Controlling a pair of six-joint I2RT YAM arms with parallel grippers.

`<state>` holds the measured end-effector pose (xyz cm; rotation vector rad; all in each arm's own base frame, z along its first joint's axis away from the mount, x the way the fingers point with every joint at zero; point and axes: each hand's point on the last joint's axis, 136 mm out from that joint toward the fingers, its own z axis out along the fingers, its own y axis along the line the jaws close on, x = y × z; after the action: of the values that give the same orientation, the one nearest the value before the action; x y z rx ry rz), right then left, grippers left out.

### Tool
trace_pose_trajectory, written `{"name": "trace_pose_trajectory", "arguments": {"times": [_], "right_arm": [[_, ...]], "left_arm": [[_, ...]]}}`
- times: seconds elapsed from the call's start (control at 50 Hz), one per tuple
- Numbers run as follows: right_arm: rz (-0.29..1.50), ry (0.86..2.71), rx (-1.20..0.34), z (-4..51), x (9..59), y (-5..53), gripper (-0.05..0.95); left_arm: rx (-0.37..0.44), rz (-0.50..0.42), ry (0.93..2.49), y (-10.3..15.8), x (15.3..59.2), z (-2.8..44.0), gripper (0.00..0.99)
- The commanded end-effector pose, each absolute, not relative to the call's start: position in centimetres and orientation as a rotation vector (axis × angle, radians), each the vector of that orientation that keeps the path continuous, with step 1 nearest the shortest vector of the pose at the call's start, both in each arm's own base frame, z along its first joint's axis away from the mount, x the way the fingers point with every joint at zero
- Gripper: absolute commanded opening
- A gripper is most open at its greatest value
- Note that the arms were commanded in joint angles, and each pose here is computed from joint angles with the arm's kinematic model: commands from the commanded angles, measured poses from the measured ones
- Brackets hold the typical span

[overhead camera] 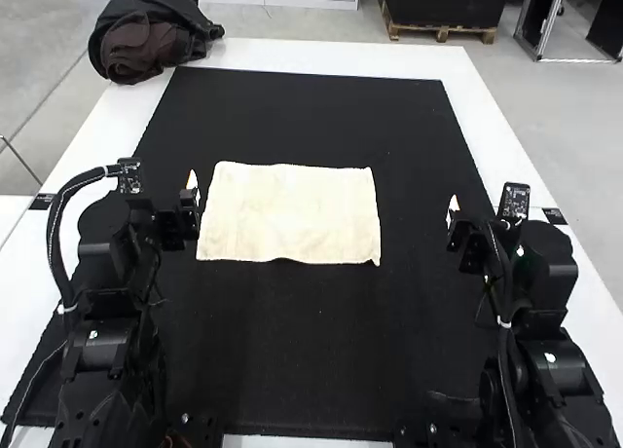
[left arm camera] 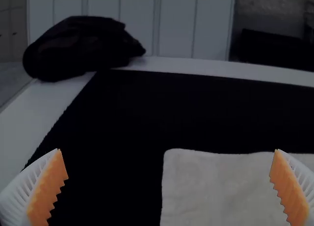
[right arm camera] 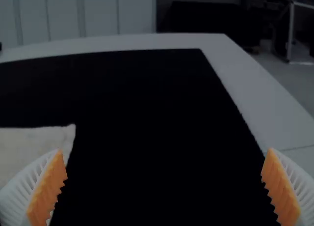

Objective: Fold the towel.

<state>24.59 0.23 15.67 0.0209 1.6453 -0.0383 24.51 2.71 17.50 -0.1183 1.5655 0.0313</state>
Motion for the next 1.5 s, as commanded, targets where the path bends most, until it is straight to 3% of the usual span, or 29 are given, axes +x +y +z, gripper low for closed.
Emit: {"name": "trace_pose_trajectory", "arguments": {"times": [0.0,0.5,0.68,0.74,0.88,1.14,1.28,1.48], "right_arm": [[-0.022,1.637,0.015,15.7,24.6,0.5,0.92],[-0.046,1.631,-0.009,15.9,24.6,0.5,0.92],[-0.166,1.554,-0.128,17.7,24.6,0.5,0.92],[-0.261,1.498,-0.21,18.9,24.6,0.5,0.9],[-0.333,1.321,-0.189,23.6,23.8,0.0,0.9],[-0.295,1.3,-0.13,31.6,23.5,-0.4,0.9],[-0.213,1.386,-0.096,35.0,26.9,0.2,0.9],[-0.113,1.562,-0.069,35.1,33.5,1.4,0.9]], "left_arm": [[-0.126,0.025,1.555,2.7,24.5,17.6,0.969],[-0.121,0.027,1.555,2.6,24.5,17.6,0.969],[0.077,0.232,1.532,2.6,24.5,18.4,0.967],[0.104,0.265,1.495,2.6,24.4,19.3,0.966],[0.095,0.307,1.362,2.9,23.9,22.6,0.966],[0.061,0.338,1.174,3.0,21.7,31.8,0.966],[0.049,0.319,1.232,3.3,23.6,35.3,0.966],[0.035,0.292,1.482,4.7,31.7,35.7,0.966]]}}
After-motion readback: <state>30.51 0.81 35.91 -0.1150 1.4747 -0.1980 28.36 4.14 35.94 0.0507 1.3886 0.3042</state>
